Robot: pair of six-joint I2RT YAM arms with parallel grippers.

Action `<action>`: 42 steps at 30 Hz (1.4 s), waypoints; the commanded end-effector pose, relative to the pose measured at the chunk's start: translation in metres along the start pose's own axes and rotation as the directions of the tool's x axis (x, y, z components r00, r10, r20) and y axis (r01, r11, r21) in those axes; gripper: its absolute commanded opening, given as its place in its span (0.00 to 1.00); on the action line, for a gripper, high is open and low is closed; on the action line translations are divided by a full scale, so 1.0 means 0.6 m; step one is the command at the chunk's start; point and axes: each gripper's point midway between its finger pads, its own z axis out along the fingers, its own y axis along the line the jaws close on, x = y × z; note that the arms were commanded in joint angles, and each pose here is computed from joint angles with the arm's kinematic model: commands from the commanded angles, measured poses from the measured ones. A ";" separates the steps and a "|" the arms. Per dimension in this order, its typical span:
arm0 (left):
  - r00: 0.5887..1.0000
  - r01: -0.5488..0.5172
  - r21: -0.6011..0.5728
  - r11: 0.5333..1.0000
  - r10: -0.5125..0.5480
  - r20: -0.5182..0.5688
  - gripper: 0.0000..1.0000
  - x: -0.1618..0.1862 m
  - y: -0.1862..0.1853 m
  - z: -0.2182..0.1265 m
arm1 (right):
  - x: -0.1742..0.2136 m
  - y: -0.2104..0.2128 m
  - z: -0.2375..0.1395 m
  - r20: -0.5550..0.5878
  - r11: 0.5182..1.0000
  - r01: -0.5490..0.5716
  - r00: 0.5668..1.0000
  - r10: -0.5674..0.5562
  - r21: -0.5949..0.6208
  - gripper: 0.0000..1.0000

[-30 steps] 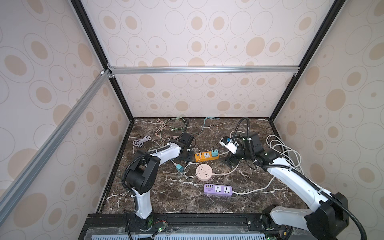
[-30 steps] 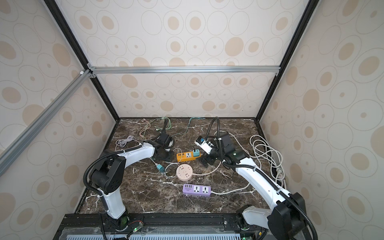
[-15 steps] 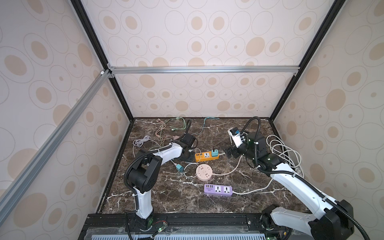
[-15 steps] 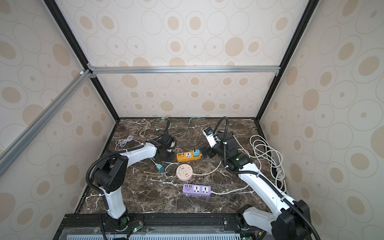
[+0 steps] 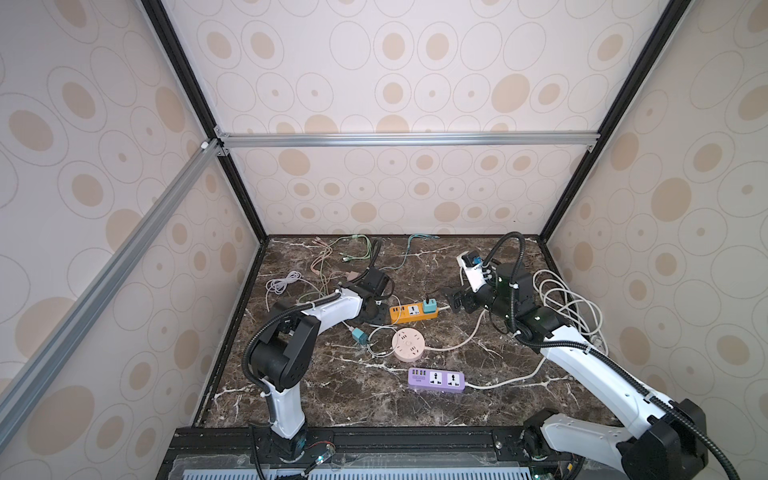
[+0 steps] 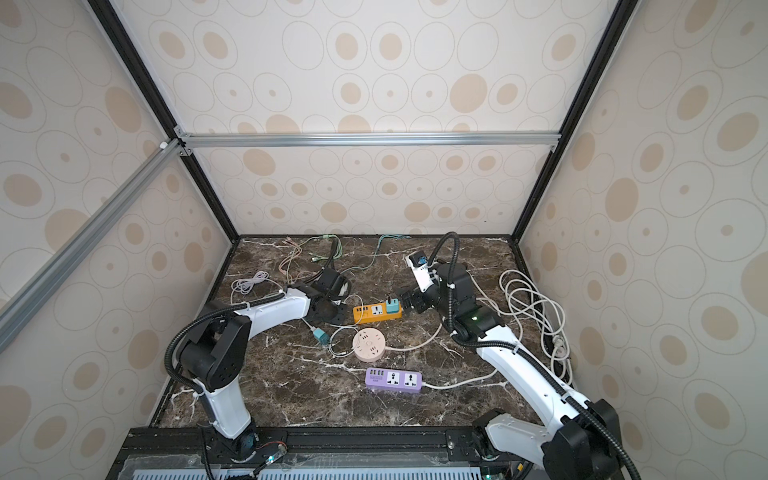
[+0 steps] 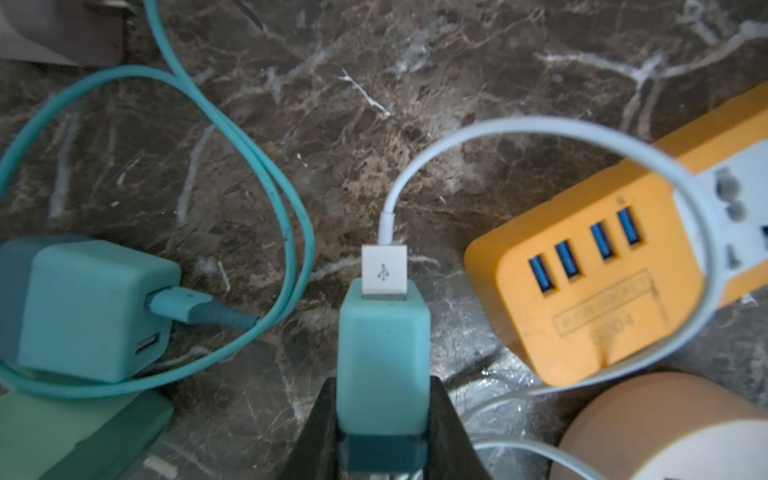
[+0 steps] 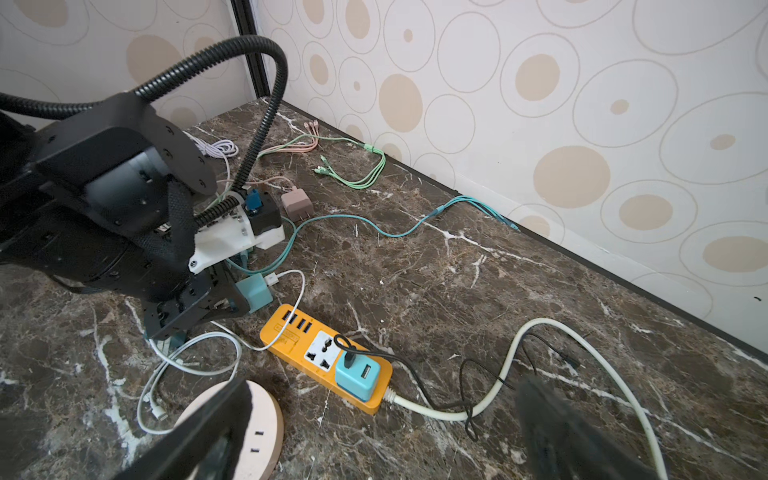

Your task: Insert the plug

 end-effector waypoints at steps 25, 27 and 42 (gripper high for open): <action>0.818 0.030 0.221 0.975 -0.151 0.555 0.00 -0.254 -0.027 -0.337 | -0.023 0.229 0.117 0.112 0.803 0.079 0.994 -0.016 -0.591 1.00; 0.817 0.034 0.223 0.974 -0.155 0.556 0.00 -0.255 -0.027 -0.340 | -0.019 0.243 0.128 0.142 0.791 0.108 0.989 -0.027 -0.603 1.00; 0.798 0.033 0.244 0.969 -0.172 0.578 0.00 -0.237 -0.008 -0.401 | -0.053 0.214 0.221 0.271 0.913 0.206 0.956 -0.111 -0.353 0.09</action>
